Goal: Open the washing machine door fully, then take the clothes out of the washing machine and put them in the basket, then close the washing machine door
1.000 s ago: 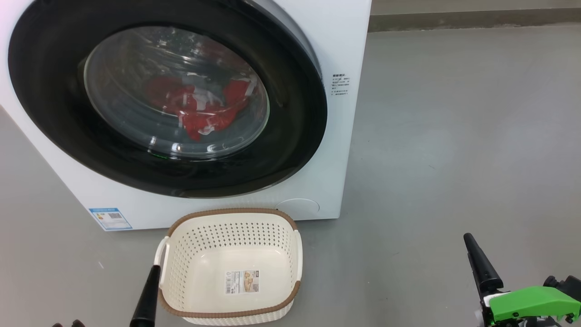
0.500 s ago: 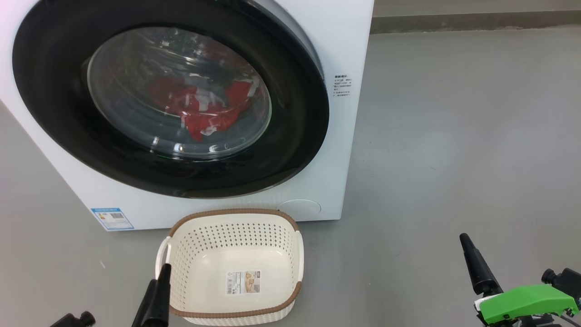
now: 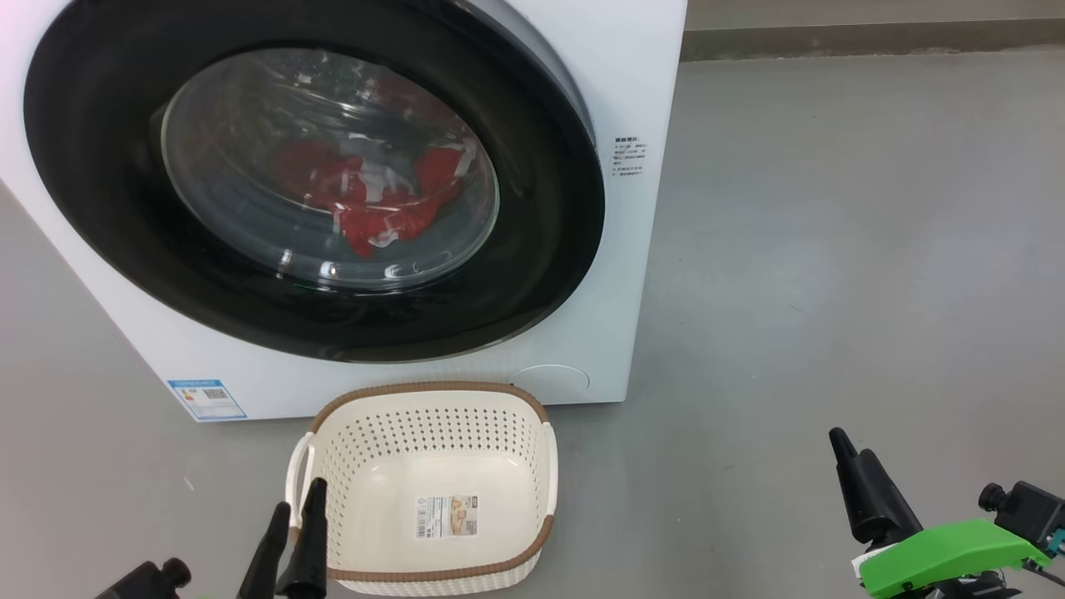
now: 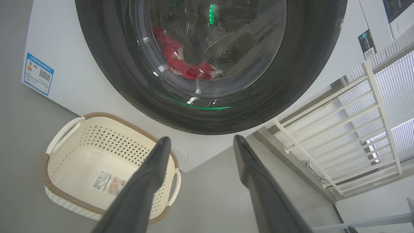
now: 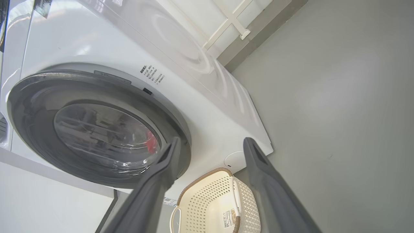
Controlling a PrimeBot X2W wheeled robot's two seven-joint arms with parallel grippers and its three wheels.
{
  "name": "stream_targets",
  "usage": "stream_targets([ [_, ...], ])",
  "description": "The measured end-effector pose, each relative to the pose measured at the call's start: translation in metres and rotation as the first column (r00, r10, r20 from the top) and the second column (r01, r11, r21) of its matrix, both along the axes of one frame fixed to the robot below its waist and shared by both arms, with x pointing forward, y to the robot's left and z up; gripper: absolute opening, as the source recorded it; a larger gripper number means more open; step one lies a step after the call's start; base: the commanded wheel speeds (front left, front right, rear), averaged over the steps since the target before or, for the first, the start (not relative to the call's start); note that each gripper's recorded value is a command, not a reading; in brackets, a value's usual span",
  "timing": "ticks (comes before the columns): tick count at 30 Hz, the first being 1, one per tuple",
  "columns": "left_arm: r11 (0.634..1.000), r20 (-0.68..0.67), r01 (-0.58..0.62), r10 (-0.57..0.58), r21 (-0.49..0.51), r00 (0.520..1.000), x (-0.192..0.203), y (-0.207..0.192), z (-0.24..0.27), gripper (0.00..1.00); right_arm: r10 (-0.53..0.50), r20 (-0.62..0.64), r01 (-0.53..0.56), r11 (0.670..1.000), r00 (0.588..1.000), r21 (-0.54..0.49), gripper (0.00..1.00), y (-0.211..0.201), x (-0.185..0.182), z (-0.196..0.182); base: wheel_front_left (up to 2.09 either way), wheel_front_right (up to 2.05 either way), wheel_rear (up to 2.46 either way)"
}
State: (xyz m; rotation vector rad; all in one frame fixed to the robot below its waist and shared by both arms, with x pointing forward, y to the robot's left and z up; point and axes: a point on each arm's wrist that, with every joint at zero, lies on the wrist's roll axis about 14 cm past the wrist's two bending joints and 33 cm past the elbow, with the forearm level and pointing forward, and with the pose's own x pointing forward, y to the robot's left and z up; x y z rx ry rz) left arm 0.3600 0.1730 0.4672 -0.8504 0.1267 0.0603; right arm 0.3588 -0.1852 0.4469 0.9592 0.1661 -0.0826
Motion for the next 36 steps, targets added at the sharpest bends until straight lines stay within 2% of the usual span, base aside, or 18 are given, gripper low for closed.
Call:
stream_targets([
  [17, 0.978, 0.033, 0.01, -0.017, 0.208, 0.999, -0.002, -0.001, 0.007, 1.0, 0.045, 0.032, -0.039, 0.982, 0.998, -0.183, 1.0, 0.003, 0.0, 0.006, 0.0, 0.0, 0.0],
  [28, 0.945, 0.069, 0.012, -0.036, 0.326, 0.997, -0.001, -0.002, 0.016, 1.0, 0.066, 0.043, -0.05, 0.955, 0.997, -0.292, 1.0, 0.001, -0.002, 0.007, 0.0, 0.0, 0.0],
  [36, 0.906, 0.097, 0.008, -0.054, 0.422, 0.994, 0.0, -0.003, 0.023, 1.0, 0.078, 0.065, -0.049, 0.93, 0.995, -0.365, 1.0, 0.0, -0.001, 0.012, 0.0, 0.0, 0.0],
])
